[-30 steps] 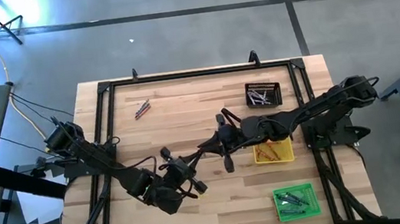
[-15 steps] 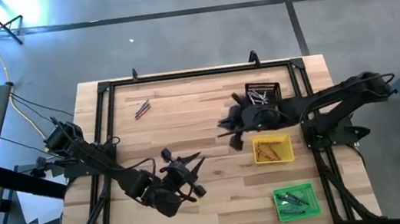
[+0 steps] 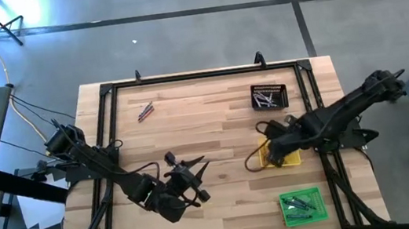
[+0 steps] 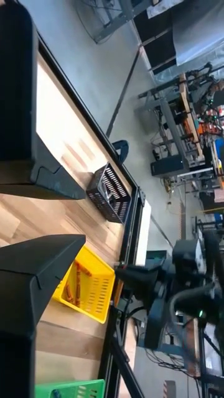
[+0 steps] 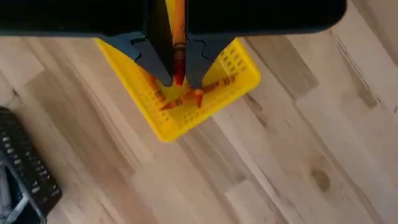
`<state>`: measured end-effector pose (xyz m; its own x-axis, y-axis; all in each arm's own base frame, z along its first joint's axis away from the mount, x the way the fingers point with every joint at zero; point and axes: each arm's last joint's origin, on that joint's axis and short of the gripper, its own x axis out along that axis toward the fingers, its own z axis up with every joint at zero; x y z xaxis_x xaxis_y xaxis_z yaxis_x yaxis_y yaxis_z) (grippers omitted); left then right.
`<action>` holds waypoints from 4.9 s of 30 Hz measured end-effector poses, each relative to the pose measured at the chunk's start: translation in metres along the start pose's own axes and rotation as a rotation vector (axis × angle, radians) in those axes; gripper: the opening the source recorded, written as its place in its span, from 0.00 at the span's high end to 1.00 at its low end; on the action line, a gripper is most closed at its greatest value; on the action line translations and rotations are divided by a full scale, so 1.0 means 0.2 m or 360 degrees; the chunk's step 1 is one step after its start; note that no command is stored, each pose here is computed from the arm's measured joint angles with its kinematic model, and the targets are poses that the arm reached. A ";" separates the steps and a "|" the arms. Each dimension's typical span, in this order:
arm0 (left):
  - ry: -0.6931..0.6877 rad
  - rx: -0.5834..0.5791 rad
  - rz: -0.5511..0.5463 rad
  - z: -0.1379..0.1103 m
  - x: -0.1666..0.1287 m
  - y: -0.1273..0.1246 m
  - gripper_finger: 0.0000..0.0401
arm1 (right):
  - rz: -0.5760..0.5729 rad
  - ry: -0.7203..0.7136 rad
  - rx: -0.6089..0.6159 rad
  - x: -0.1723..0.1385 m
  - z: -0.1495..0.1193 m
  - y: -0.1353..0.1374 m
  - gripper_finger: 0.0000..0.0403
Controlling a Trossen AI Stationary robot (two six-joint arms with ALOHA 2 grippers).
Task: Sort crayons
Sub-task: Put the orange crayon into the yellow basket
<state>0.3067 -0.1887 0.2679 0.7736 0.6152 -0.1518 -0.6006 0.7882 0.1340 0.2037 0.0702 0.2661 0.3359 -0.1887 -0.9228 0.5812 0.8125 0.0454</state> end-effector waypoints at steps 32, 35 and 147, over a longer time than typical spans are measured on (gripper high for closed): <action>0.0008 -0.0015 0.0001 -0.01 0.00 0.00 0.78 | -0.0357 0.0020 -0.0204 0.24 -0.09 0.18 0.75; 0.0015 0.0014 0.0008 -0.02 0.00 0.00 0.78 | -0.0354 0.0014 -0.0195 0.24 -0.09 0.18 0.71; 0.2465 -0.0354 0.0167 -0.81 0.86 1.76 0.78 | -0.0309 -0.0524 -0.0238 -0.02 0.23 -0.04 0.71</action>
<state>0.1964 0.1961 0.1296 -0.1403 -0.0313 -0.9896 -0.7611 0.6427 0.0876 0.2321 0.0396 0.2869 0.4641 -0.4933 -0.7357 0.5513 0.8109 -0.1960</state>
